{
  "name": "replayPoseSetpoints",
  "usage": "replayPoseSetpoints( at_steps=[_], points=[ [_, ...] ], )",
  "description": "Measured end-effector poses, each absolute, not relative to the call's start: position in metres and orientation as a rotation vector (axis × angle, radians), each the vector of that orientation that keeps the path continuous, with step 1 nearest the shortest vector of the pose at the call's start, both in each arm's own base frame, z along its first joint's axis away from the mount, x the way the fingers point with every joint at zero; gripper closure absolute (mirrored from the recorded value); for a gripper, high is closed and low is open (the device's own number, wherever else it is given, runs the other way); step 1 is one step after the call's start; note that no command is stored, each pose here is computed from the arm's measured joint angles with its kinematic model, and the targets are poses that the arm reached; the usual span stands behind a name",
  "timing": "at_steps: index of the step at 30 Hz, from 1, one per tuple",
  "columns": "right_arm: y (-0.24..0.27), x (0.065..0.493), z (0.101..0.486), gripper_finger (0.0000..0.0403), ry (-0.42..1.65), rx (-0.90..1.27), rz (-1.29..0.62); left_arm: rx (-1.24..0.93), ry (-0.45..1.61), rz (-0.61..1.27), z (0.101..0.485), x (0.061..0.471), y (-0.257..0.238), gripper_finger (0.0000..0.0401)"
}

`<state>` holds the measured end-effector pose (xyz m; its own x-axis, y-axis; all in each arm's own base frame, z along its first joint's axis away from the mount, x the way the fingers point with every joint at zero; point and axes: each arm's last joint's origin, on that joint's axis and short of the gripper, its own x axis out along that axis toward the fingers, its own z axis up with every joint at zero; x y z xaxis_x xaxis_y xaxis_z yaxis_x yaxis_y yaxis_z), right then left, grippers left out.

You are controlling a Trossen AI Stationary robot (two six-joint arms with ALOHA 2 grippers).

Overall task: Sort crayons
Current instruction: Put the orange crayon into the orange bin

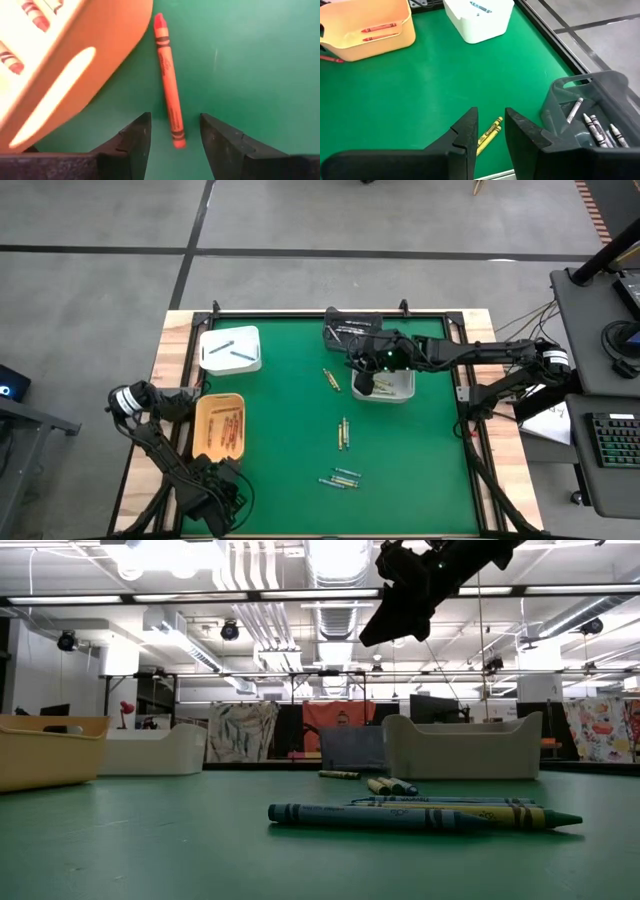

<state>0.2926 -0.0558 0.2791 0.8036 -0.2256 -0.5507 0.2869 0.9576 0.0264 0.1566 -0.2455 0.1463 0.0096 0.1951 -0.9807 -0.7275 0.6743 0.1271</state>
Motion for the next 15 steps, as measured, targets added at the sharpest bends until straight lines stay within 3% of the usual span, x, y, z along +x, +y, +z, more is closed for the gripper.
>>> replayPoseSetpoints(
  at_steps=[7, 15],
  points=[
    [-0.0475, 0.294, 0.279, 0.0319, 0.577, 0.107, -0.249, -0.499, 1.362, 0.75, 0.1423, 0.1557, -0.2451, 0.0255],
    [-0.0475, 0.294, 0.279, 0.0325, 0.578, 0.097, -0.247, -0.494, 1.359, 0.73, 0.138, 0.1569, -0.2481, 0.0316]
  ],
)
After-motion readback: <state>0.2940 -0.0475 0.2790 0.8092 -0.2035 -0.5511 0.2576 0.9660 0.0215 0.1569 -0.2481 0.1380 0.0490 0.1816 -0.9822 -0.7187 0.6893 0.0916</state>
